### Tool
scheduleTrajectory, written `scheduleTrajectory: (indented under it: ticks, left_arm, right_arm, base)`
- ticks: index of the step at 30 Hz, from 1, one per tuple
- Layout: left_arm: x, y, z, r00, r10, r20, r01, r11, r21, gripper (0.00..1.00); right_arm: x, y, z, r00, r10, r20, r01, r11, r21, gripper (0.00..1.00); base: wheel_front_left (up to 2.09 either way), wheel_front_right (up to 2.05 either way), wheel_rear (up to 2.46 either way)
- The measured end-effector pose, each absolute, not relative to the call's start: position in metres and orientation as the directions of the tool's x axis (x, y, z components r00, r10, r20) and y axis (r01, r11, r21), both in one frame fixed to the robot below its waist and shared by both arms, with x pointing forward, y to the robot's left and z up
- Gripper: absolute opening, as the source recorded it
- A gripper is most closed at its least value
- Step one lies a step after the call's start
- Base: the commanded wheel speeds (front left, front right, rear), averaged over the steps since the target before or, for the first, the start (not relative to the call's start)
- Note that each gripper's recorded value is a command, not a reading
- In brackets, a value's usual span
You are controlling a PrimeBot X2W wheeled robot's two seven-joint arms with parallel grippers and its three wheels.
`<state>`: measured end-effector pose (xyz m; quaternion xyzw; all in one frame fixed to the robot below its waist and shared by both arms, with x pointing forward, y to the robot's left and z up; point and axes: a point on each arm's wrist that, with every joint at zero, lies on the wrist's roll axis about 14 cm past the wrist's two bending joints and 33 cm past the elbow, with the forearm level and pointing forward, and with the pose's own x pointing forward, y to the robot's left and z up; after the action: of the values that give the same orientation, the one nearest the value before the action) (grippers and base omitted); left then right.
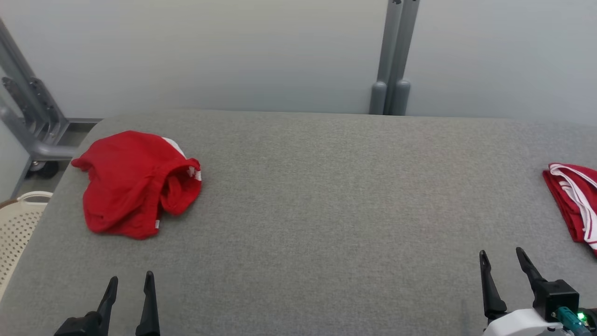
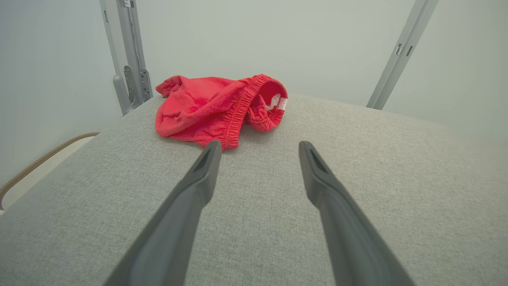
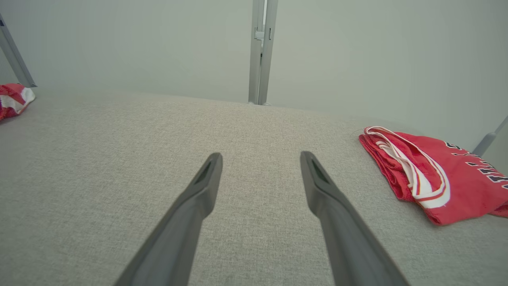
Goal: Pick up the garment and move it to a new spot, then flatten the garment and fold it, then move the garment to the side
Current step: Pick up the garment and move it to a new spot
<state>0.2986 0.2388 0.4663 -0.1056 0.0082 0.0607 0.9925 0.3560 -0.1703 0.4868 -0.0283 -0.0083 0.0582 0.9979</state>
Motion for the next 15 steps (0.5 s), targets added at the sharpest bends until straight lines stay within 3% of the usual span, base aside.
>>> scheduleTrajectory:
  ticks: [11,15]
  left_arm:
    - [0.243,0.288,0.462,0.952,0.305,-0.032,-0.305,0.929,-0.208,1.00]
    - [0.212,0.311,0.465,0.914,0.406,-0.017,-0.400,0.891,-0.214,1.00]
  right_arm:
    - [0.378,-0.081,0.490,0.930,0.366,0.014,-0.365,0.929,-0.053,1.00]
    - [0.387,-0.034,0.502,0.875,0.482,0.042,-0.479,0.876,-0.059,1.00]
  base:
    - [0.00,0.00,0.00]
    - [0.00,0.00,0.00]
